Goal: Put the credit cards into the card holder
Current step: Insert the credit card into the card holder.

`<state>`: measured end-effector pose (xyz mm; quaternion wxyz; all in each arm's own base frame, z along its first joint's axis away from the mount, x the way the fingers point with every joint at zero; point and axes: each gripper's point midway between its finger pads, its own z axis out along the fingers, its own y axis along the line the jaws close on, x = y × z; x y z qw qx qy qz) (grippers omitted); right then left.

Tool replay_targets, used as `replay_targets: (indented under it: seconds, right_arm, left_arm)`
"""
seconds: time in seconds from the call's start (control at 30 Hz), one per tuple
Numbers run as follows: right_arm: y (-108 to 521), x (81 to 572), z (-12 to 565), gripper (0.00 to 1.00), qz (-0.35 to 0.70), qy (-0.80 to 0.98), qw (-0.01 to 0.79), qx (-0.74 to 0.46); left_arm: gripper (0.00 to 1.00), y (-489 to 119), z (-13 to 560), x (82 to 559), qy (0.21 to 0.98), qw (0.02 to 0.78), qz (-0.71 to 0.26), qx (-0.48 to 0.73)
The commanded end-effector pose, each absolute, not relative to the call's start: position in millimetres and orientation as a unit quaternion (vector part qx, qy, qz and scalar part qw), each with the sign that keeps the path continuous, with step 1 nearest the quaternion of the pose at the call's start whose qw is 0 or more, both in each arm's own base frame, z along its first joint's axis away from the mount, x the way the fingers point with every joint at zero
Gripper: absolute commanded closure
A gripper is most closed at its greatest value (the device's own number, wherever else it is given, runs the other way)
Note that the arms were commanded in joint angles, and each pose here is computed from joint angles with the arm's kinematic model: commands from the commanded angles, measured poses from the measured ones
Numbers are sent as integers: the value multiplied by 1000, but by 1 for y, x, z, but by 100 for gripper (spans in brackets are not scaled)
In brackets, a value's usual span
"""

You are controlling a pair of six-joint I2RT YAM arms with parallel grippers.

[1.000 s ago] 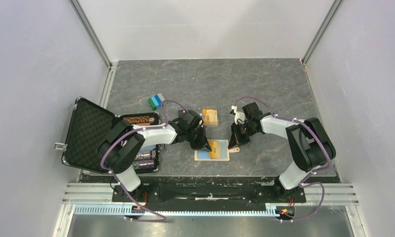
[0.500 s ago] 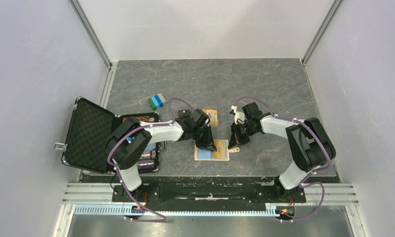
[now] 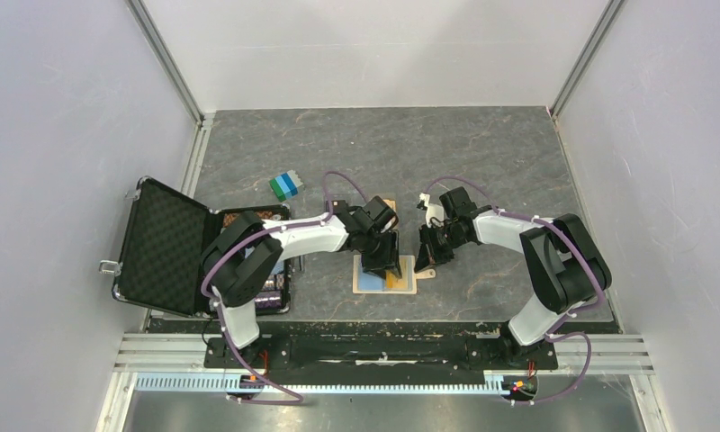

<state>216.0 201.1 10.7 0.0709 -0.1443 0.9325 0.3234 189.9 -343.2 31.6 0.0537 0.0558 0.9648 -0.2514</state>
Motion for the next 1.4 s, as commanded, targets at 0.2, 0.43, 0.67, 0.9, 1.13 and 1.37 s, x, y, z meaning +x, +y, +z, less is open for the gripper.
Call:
replay_targets:
  seconds: [0.2,0.43,0.67,0.9,1.13,1.37]
  right_arm:
    - [194,208,-3,100,297,941,55,-154]
    - [195,219,9,96,288,942,72,-157]
    - [197,245,34,70,268,945,108,-157]
    - [210,285,70,52,267,938,153,-158]
    - [228,326,103,47,274,929,185,-165]
    - [270,359,124,48,292,916,193,-194]
  left_arm:
    - [48,-372,40,193,955,56,-273,106]
    - [35,-357,62,205,958,108,-244,110]
    - [27,-361,113,224,932,165,-297,121]
    - [27,-357,169,265,880,198,-426,68]
    - [28,-291,183,320,863,224,-451,-36]
    - [28,-208,162,341,913,244,-317,-76]
